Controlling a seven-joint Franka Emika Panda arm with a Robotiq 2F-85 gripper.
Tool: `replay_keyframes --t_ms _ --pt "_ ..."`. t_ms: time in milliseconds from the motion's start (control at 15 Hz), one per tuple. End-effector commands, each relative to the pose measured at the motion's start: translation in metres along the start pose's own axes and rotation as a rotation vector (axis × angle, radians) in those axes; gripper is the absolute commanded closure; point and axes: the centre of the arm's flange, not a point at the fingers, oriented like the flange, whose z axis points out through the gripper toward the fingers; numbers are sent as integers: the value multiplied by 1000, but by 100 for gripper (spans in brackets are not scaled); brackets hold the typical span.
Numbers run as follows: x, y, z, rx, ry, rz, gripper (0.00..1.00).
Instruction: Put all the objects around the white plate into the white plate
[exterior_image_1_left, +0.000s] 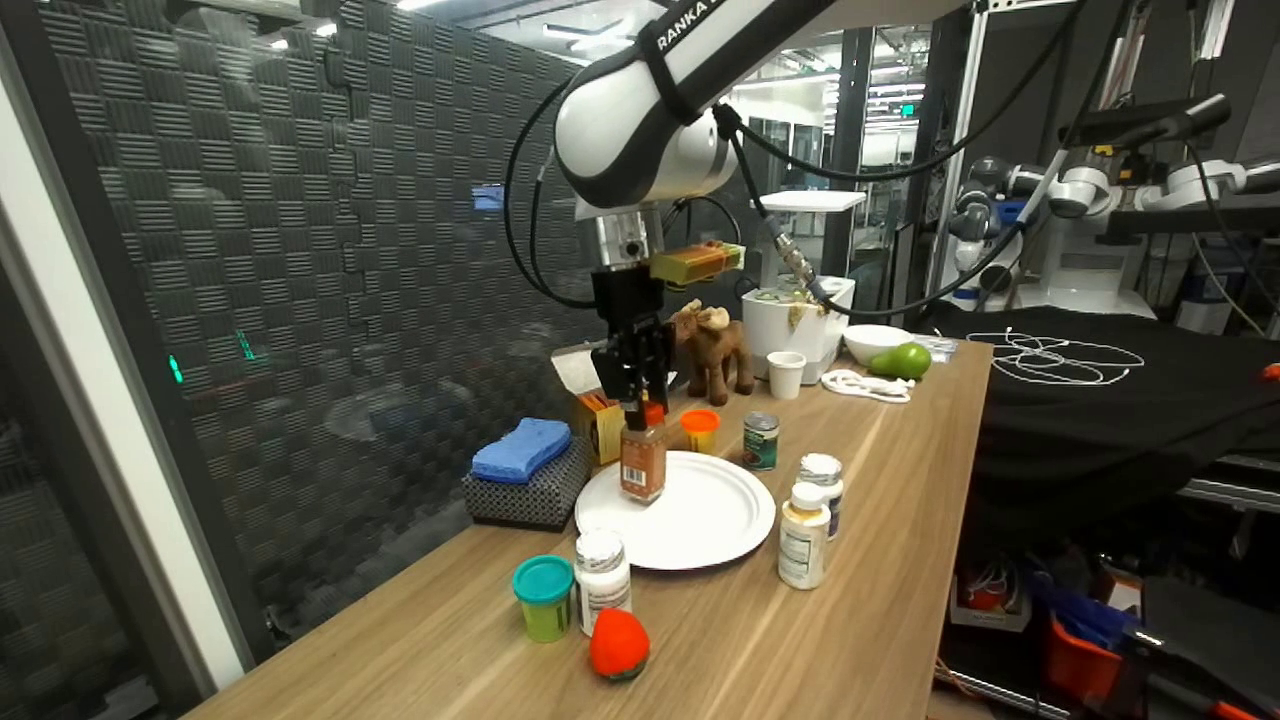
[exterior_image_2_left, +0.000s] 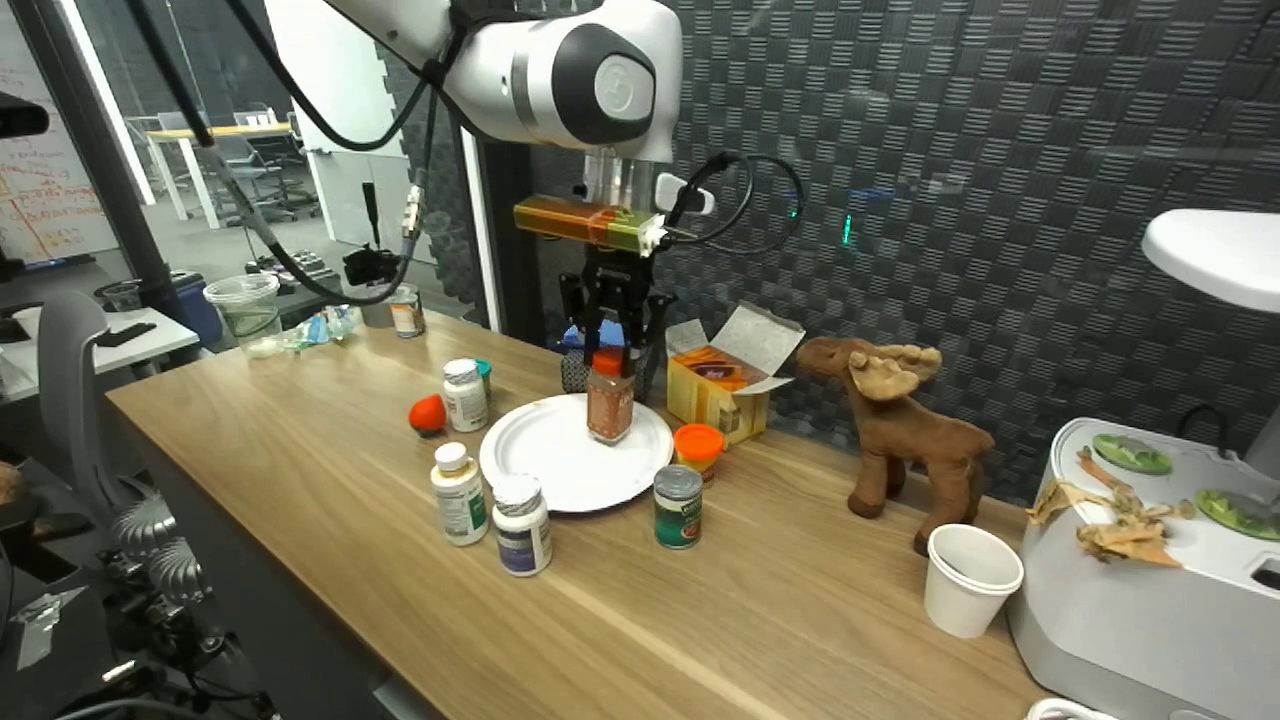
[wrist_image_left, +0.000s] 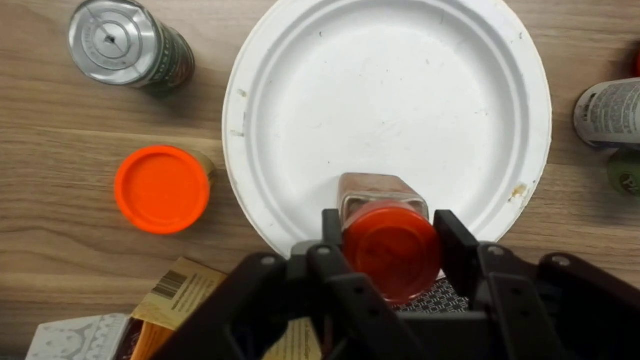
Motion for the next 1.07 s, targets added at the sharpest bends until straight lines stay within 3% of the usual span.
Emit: replay_keyframes --t_ms 0,133,200,267,400,533,600,1000 --pt "16 8 -7 -15 8 3 76" --pt "16 9 -5 -23 18 2 76" --pt "15 9 -6 -15 10 -8 61" --pt "11 7 -7 -6 7 -18 26" --pt "-4 6 -15 14 -1 -51 20" --pt "-20 10 -29 17 12 -77 5" --pt "-28 16 -37 19 29 -75 0" --pt "-52 76 -50 8 81 -31 0"
